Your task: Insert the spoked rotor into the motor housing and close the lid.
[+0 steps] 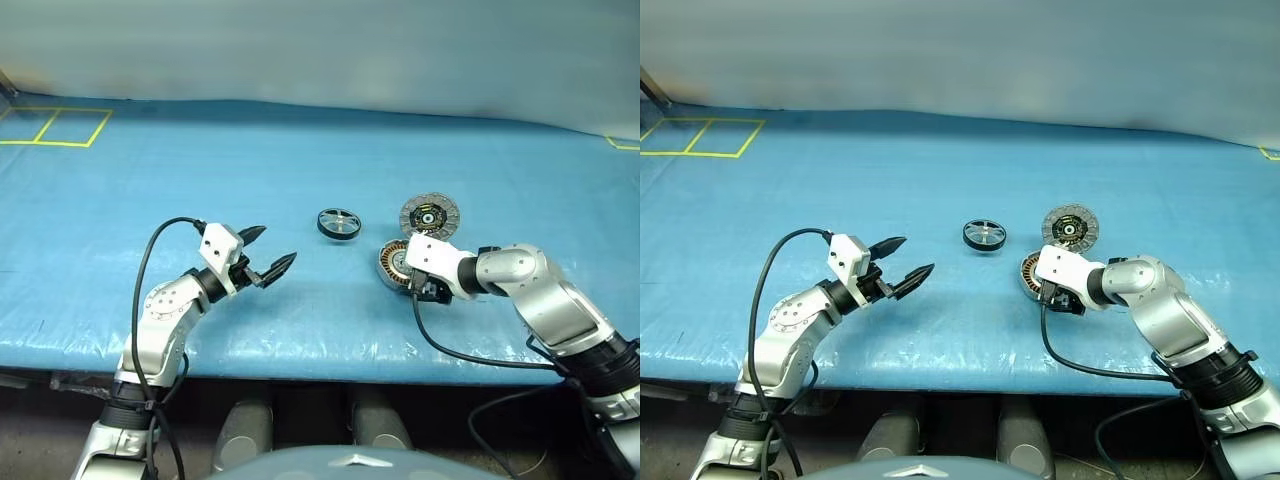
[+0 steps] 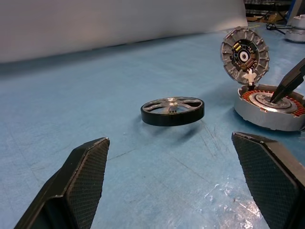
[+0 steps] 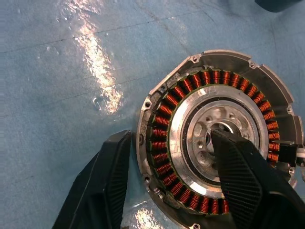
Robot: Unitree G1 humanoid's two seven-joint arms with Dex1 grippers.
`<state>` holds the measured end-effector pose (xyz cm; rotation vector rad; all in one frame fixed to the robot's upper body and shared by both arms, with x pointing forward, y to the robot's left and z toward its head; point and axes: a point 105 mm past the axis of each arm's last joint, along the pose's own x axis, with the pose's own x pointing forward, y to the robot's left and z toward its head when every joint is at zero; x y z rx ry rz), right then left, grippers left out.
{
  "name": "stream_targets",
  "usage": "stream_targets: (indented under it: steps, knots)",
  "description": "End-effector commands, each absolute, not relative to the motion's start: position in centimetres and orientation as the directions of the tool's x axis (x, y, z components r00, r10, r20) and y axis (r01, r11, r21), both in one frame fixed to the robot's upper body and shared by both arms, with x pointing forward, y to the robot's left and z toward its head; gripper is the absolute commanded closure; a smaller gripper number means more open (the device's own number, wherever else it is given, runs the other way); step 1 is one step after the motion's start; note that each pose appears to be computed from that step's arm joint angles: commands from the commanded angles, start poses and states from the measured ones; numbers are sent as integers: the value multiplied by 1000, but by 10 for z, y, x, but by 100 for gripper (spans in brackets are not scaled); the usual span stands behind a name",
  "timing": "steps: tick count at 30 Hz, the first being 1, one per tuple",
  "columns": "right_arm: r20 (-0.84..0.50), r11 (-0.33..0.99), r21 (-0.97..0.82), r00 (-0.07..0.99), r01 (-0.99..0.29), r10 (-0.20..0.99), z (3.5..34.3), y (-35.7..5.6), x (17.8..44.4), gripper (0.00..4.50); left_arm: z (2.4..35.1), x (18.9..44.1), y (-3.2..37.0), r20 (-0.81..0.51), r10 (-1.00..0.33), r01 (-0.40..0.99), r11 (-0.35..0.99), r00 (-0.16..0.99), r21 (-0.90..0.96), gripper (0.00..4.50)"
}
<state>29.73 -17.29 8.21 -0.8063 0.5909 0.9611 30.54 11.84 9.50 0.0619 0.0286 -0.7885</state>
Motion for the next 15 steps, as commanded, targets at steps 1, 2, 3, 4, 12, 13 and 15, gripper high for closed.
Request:
stream_targets:
  steps: [1, 2, 3, 4, 12, 13, 15]
  knots:
    - [-765, 307, -322, 438, -895, 472, 76, -171, 296, 251, 110, 304, 121, -6, -703, 700, 708, 711, 94, 0]
    - [-767, 300, -322, 433, -898, 474, 76, -170, 296, 251, 110, 304, 122, -7, -702, 699, 709, 713, 95, 0]
    - [-766, 295, -322, 431, -899, 477, 76, -169, 295, 251, 110, 304, 123, -7, -700, 698, 710, 714, 96, 0]
    - [-764, 287, -327, 431, -900, 480, 76, -167, 295, 252, 110, 303, 124, -9, -698, 695, 712, 716, 97, 0]
    - [-715, 206, -392, 438, -896, 544, 92, -138, 289, 252, 109, 302, 134, -26, -680, 679, 727, 733, 106, 0]
    - [-706, 190, -394, 428, -899, 564, 94, -131, 287, 252, 109, 302, 136, -29, -676, 674, 731, 737, 108, 0]
    - [-691, 157, -398, 408, -904, 596, 98, -119, 282, 252, 108, 302, 139, -33, -669, 668, 736, 743, 109, 0]
